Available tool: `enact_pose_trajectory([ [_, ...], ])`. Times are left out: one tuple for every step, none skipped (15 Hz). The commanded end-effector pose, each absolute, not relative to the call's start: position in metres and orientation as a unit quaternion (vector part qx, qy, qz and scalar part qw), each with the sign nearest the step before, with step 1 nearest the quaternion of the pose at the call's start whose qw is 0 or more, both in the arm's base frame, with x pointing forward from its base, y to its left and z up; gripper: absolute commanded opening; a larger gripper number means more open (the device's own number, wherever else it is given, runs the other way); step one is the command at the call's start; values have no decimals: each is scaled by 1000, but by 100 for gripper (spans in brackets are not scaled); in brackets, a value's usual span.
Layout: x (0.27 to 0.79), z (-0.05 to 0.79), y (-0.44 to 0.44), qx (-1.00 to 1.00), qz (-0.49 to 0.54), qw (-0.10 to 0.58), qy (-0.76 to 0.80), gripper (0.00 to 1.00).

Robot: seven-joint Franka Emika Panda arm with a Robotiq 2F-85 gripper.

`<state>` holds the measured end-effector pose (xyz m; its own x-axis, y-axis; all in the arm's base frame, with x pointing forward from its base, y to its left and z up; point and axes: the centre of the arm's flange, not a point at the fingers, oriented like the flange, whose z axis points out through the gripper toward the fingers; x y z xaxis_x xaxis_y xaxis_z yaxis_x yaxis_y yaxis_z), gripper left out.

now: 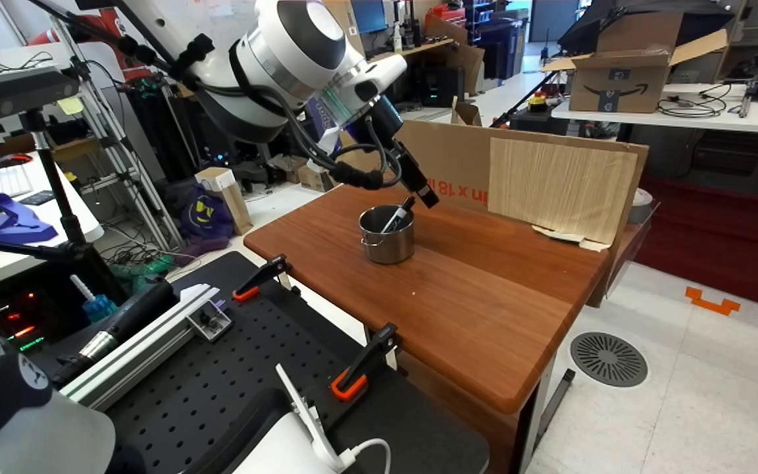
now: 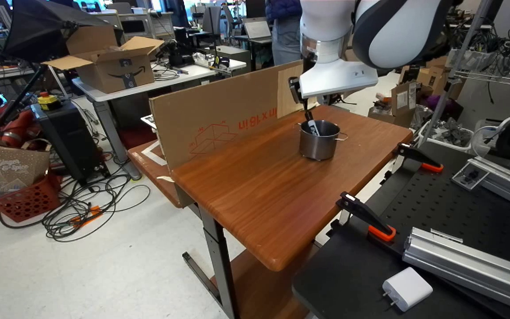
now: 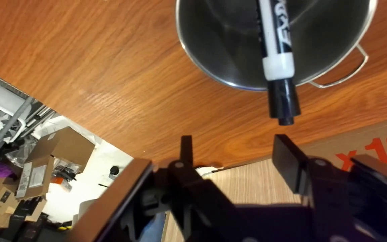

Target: Put the marker inside the cup

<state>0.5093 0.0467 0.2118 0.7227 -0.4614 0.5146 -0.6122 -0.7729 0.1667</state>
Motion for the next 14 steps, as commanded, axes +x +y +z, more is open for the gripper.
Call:
enact_pose_trajectory([
  [510,213,45,913,237,162,-292,96],
  [510,215,44,913,235,159,-292,99],
  [509,218,43,914,234,156,-292,100],
  [508,222,42,915,233,153,-292,100],
  [505,230,41,916,235,148,-289,100],
  [501,239,39,917,239,142,-286,100],
  [495,249,38,920,241,137,-278,100],
  [490,258,36,924,242,136,-264,100],
  [513,237,36,916,240,153,-283,100],
  [510,241,35,918,240,150,-278,100],
  [507,243,35,920,238,147,-275,100],
  [504,243,35,921,235,146,-274,100],
  [503,243,35,922,234,145,-273,100],
  [503,242,35,922,234,145,-273,100],
])
